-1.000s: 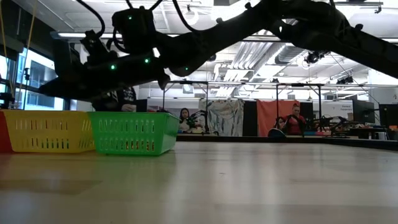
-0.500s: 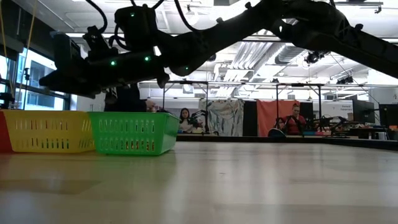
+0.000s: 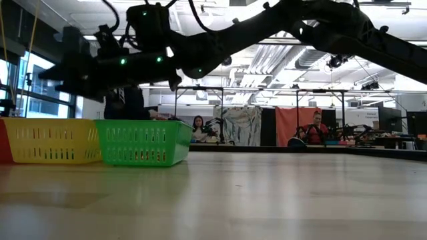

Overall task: Sort Halloween decoration
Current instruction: Put the white skull toy into the red bin

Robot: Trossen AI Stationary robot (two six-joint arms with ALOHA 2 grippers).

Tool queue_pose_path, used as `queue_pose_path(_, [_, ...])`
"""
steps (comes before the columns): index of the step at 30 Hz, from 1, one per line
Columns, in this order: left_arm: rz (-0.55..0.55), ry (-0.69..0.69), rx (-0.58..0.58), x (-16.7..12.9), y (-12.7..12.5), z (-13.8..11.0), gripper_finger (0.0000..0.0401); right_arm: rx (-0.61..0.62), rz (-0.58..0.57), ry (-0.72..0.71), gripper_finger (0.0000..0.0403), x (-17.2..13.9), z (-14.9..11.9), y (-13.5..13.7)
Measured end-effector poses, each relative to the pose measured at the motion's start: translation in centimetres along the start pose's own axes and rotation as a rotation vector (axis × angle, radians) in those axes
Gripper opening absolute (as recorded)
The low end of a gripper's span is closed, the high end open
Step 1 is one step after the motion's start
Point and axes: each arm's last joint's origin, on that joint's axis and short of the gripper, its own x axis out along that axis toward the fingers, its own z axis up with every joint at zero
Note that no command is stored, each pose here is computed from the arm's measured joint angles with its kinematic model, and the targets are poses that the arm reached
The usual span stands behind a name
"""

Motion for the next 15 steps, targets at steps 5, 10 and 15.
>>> queue_pose_path(5, [0.000, 0.000, 0.000, 0.0, 0.0, 0.0, 0.0159, 0.104, 0.115, -0.015, 0.0185, -0.5, 2.6, -1.7])
queue_pose_path(10, [0.000, 0.000, 0.001, 0.0, 0.0, 0.0, 0.0159, 0.168, 0.160, -0.010, 0.0185, -1.1, 4.3, -3.7])
queue_pose_path(15, [0.000, 0.001, 0.001, 0.0, 0.0, 0.0, 0.0158, 0.215, 0.161, 0.040, 0.0166, -1.6, 4.8, -4.8])
